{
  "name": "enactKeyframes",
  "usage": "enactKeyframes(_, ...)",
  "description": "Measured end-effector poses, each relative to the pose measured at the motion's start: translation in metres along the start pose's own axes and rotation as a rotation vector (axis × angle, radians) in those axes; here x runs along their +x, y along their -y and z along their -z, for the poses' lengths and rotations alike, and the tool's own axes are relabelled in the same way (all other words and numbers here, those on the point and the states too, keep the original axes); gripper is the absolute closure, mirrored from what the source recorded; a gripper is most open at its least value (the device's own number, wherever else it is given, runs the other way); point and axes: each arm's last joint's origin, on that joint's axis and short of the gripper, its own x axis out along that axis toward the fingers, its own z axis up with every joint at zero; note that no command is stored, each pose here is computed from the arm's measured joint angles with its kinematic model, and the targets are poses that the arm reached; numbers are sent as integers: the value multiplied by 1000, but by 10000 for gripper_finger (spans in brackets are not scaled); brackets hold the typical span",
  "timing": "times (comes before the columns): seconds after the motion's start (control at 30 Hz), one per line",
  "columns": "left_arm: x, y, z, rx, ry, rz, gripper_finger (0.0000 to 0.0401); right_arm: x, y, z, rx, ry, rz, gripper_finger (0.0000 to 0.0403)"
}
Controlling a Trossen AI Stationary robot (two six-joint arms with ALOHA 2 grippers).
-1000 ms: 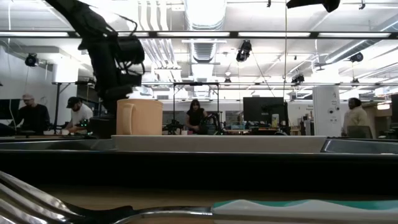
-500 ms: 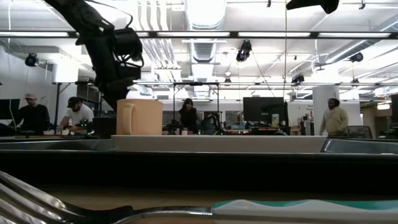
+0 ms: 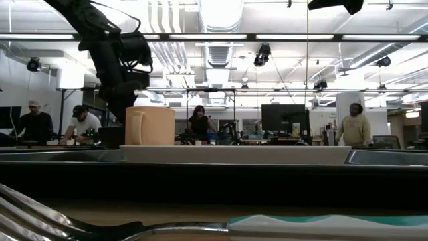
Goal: Set up tray
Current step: Put the black bowl on top of the white plate
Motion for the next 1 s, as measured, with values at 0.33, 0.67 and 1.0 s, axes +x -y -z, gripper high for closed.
enactKeyframes(0.33, 8, 1, 8, 1, 1, 4, 271, 0, 0, 0, -3, 0, 0, 241)
enactKeyframes(0.67, 20, 1, 21, -4, -16, 4, 289, 0, 0, 0, -5, 0, 0, 241)
enactKeyframes(1.0, 17, 1, 19, 9, -32, 0, 397, 0, 0, 0, -6, 0, -1, 241)
